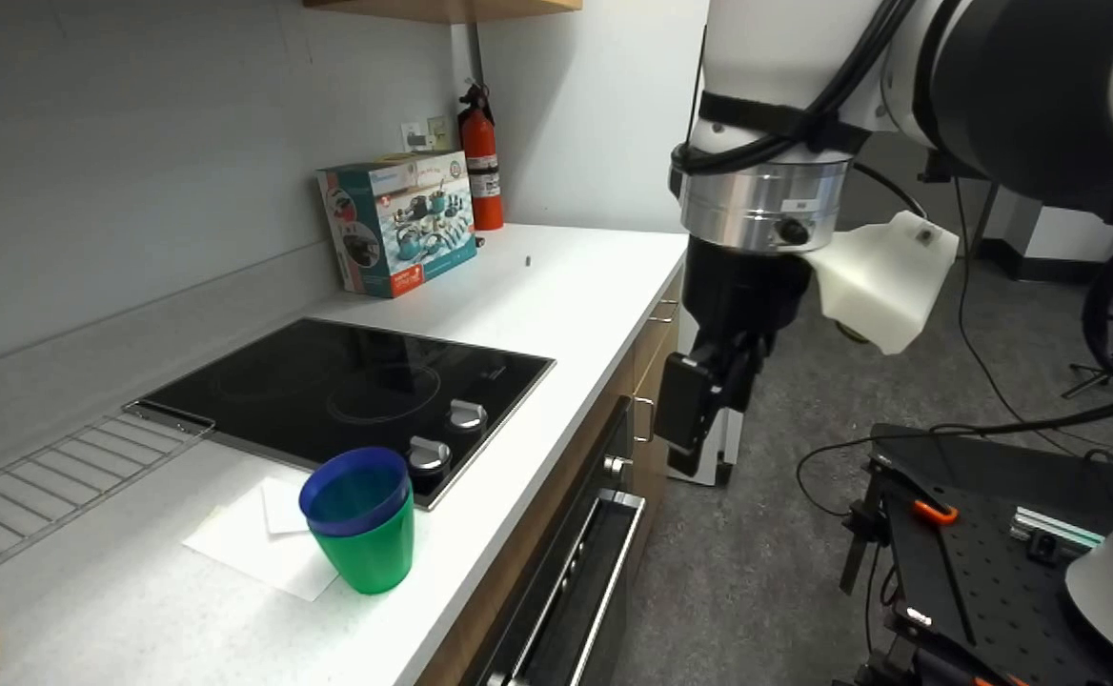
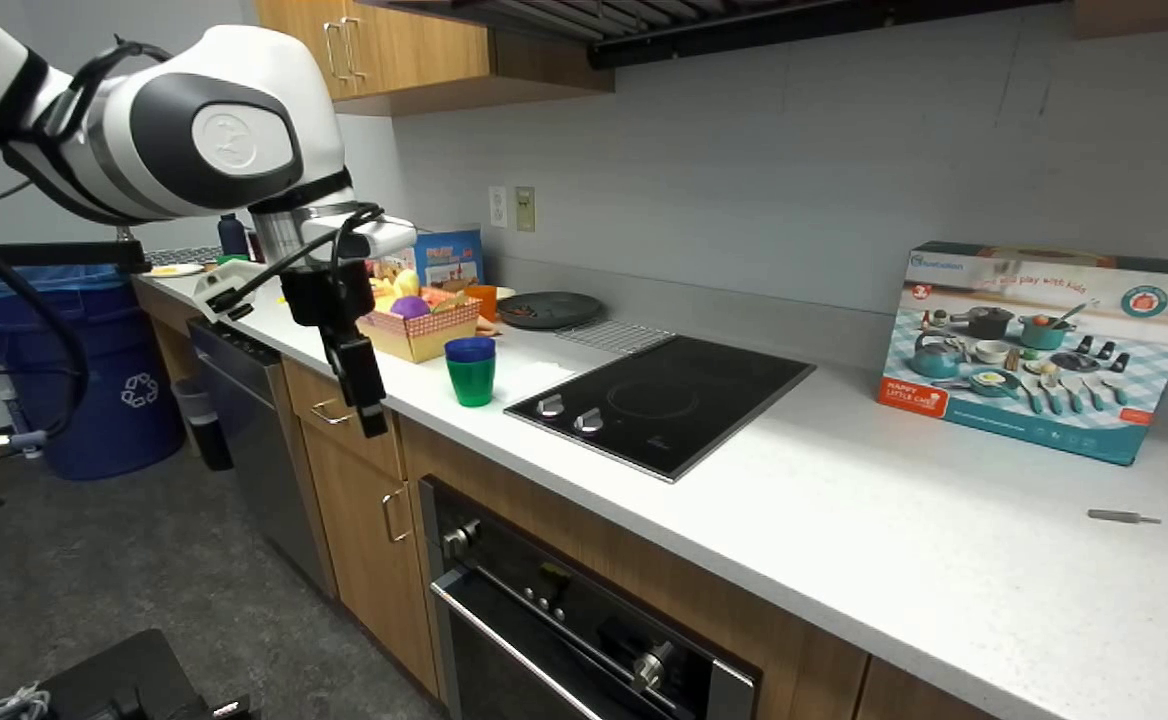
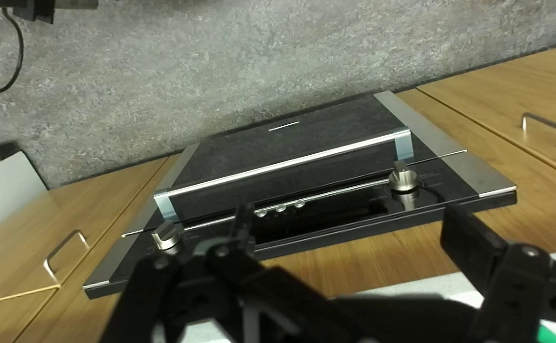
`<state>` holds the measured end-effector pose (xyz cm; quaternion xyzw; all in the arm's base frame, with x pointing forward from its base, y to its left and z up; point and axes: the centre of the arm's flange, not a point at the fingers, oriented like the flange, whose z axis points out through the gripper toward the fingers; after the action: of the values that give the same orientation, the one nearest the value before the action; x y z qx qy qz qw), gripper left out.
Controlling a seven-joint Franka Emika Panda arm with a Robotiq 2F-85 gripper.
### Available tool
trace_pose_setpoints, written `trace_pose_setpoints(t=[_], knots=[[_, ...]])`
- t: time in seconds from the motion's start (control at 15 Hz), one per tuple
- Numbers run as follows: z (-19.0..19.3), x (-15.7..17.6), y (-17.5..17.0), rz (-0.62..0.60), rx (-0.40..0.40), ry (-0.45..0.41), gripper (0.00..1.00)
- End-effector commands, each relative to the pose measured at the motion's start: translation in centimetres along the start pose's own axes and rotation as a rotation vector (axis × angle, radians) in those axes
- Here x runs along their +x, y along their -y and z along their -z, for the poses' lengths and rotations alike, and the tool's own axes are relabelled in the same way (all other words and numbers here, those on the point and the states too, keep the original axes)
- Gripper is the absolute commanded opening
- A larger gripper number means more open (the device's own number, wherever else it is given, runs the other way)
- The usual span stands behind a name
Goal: Move the cups to the right
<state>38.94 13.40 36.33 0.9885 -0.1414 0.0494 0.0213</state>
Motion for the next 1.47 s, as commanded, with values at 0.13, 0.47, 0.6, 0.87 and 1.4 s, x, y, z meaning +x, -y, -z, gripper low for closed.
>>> trace_pose_setpoints(t=[0.13, 0.47, 0.6, 0.87, 1.4], knots=[[0.0, 1.7, 1.3, -0.023, 0.014, -0.041, 1.00], [2.8, 6.3, 3.7, -0.074, 0.075, -0.140, 1.00], [3.4, 8.3, 4.7, -0.098, 0.102, -0.172, 1.00], [3.5, 11.8, 7.1, -0.078, 0.144, -0.191, 1.00], [0.9, 16.1, 11.3, 0.064, 0.091, -0.126, 1.00]])
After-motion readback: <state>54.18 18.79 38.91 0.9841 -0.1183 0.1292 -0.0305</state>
